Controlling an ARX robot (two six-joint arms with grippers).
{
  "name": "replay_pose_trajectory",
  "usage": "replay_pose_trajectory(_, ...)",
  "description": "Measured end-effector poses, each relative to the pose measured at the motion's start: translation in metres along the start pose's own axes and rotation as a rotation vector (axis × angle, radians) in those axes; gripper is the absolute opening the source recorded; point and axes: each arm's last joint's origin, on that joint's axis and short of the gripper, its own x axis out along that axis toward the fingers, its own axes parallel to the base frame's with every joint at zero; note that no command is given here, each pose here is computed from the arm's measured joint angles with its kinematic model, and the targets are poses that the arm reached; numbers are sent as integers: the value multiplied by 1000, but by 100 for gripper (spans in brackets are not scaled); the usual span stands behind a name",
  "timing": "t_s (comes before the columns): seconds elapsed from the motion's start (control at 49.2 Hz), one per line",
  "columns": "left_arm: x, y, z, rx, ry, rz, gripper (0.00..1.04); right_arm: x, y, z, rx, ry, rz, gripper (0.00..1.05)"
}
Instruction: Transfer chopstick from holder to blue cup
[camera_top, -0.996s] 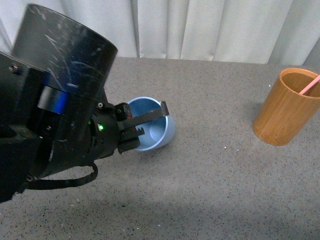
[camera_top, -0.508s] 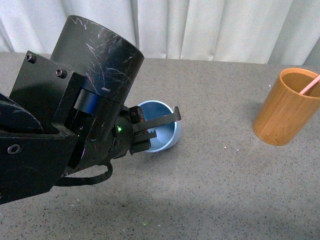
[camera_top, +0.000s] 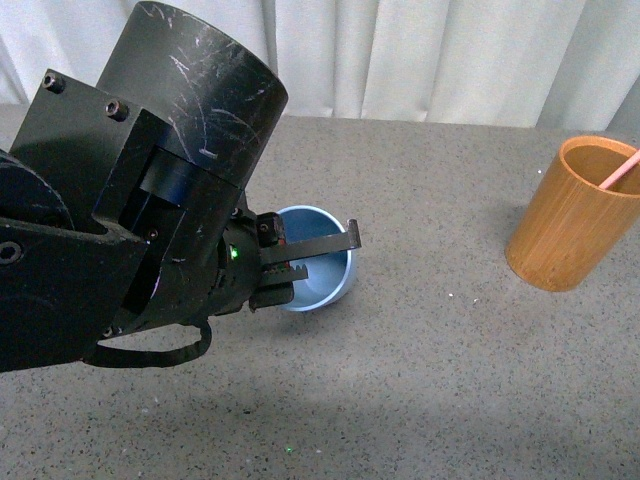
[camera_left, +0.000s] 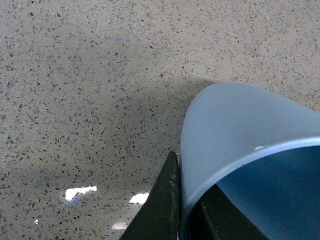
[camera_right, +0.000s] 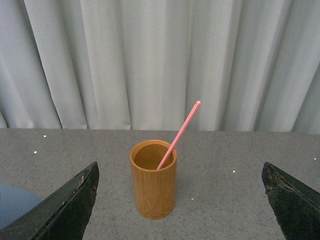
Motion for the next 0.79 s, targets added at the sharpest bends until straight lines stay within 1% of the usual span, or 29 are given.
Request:
replay_pose_trajectory(0.488, -3, -11, 15, 48, 10, 3, 4, 0, 0, 0, 0, 0, 0, 95)
replay_pose_trajectory(0.65, -2, -14, 17, 70, 19, 4, 4, 0, 0, 0, 0, 0, 0, 95)
replay_pose_trajectory(0.793, 0, -15, 13, 95, 49, 17, 4, 0, 0, 0, 0, 0, 0, 95)
